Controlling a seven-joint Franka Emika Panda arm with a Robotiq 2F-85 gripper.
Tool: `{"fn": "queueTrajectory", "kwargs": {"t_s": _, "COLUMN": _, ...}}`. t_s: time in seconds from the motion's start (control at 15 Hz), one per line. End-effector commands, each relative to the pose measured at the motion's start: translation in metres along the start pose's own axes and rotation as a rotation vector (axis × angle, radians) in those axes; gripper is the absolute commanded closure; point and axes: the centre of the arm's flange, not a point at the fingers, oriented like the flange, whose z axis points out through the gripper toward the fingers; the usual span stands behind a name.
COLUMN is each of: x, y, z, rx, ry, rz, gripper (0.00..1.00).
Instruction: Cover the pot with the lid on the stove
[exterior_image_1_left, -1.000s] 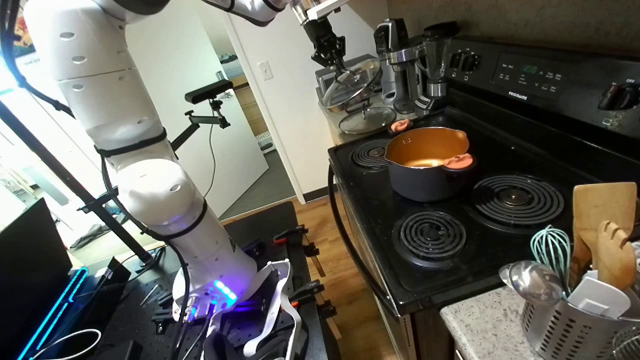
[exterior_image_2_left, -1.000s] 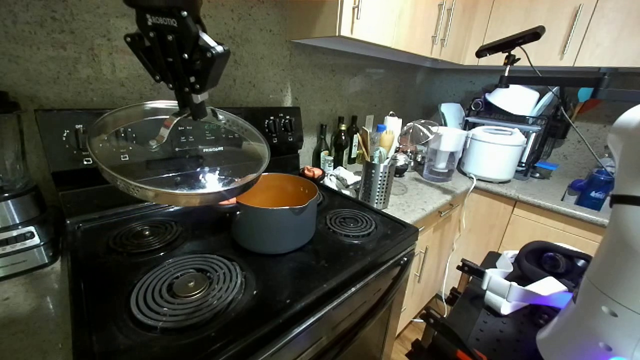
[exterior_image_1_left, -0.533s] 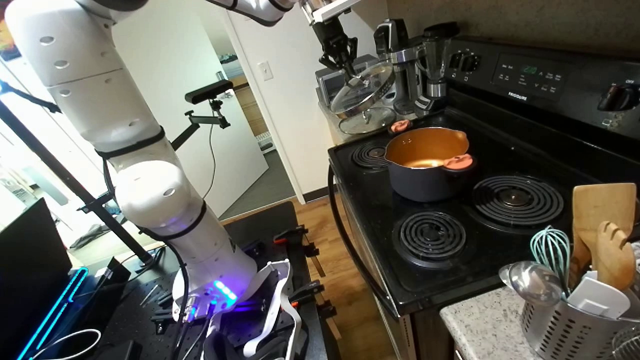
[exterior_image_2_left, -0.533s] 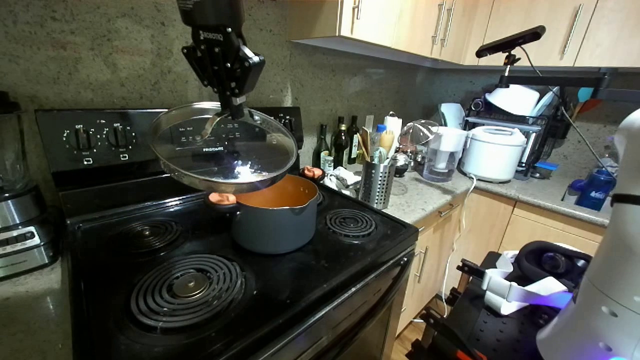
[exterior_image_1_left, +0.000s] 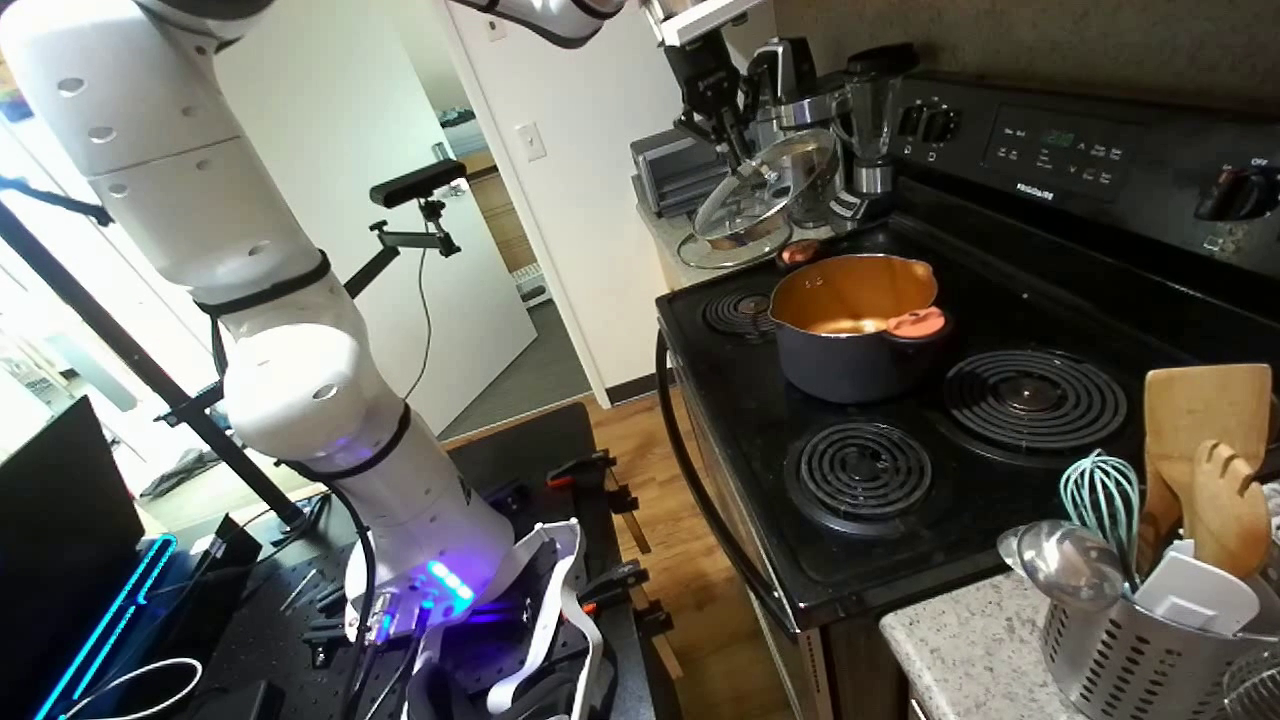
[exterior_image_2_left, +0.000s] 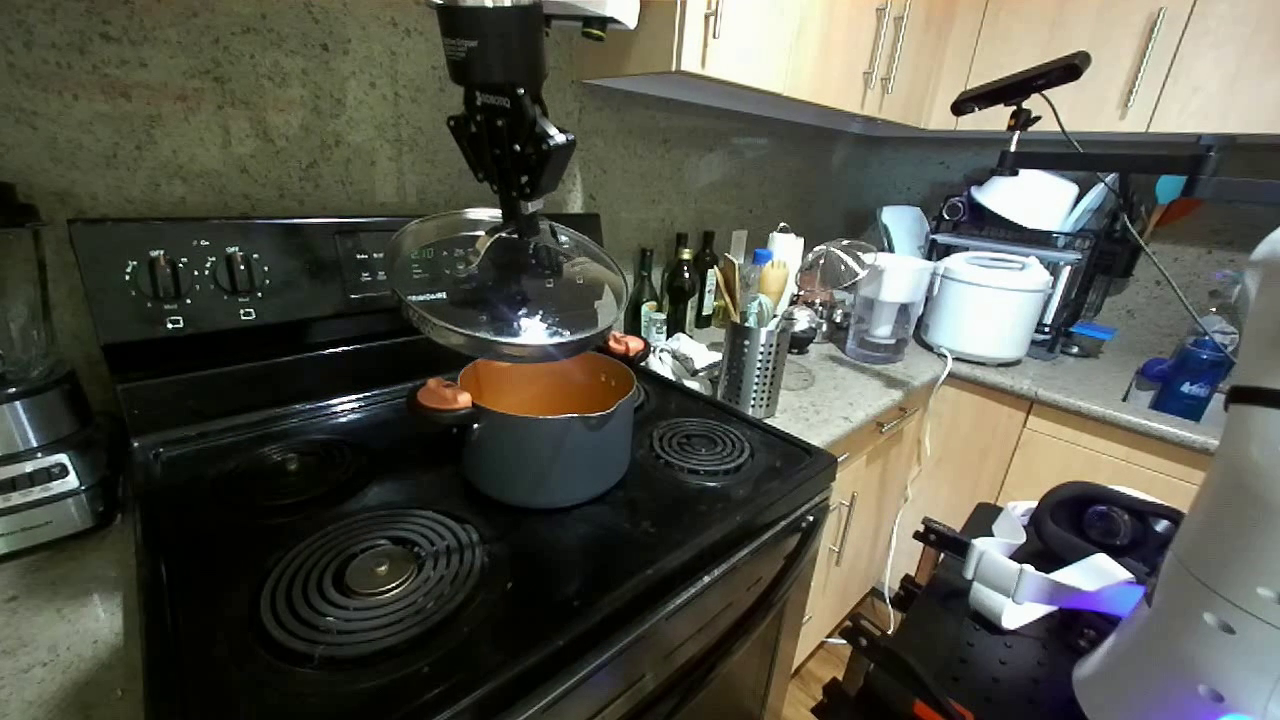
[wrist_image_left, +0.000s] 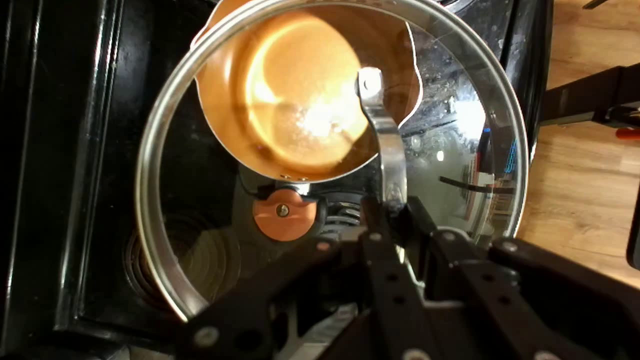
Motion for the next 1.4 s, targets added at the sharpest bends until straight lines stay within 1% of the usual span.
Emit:
{"fn": "queueTrajectory", "kwargs": {"t_s": 0.0, "x": -0.018, "y": -0.011, "z": -0.007, "rx": -0.031, "ry": 0.022, "rz": 0.057, "gripper": 0.96}}
{"fn": "queueTrajectory", "kwargs": {"t_s": 0.2, "x": -0.022, "y": -0.011, "z": -0.005, "rx": -0.028, "ry": 0.024, "rz": 0.064, "gripper": 0.96}}
{"fn": "queueTrajectory", "kwargs": {"t_s": 0.27, "x": -0.022, "y": -0.012, "z": -0.004, "rx": -0.025, "ry": 0.020, "rz": 0.050, "gripper": 0.96}}
{"fn": "queueTrajectory", "kwargs": {"t_s": 0.53, "x": -0.023, "y": -0.015, "z": -0.005, "rx": -0.046, "ry": 0.022, "rz": 0.068, "gripper": 0.96}}
{"fn": "queueTrajectory", "kwargs": {"t_s": 0.6, "x": -0.014, "y": -0.002, "z": 0.008, "rx": -0.001, "ry": 0.009, "rz": 0.033, "gripper": 0.96}}
{"fn": "queueTrajectory", "kwargs": {"t_s": 0.67, "x": -0.013, "y": -0.003, "z": 0.008, "rx": 0.001, "ry": 0.009, "rz": 0.035, "gripper": 0.85}}
{"fn": "queueTrajectory", "kwargs": {"t_s": 0.93, "x": -0.010, "y": -0.002, "z": 0.019, "rx": 0.020, "ry": 0.006, "rz": 0.028, "gripper": 0.85}}
{"fn": "queueTrajectory", "kwargs": {"t_s": 1.27, "x": -0.009, "y": -0.002, "z": 0.020, "rx": 0.021, "ry": 0.006, "rz": 0.028, "gripper": 0.85}}
{"fn": "queueTrajectory", "kwargs": {"t_s": 1.33, "x": -0.009, "y": -0.002, "z": 0.020, "rx": 0.021, "ry": 0.006, "rz": 0.028, "gripper": 0.96}}
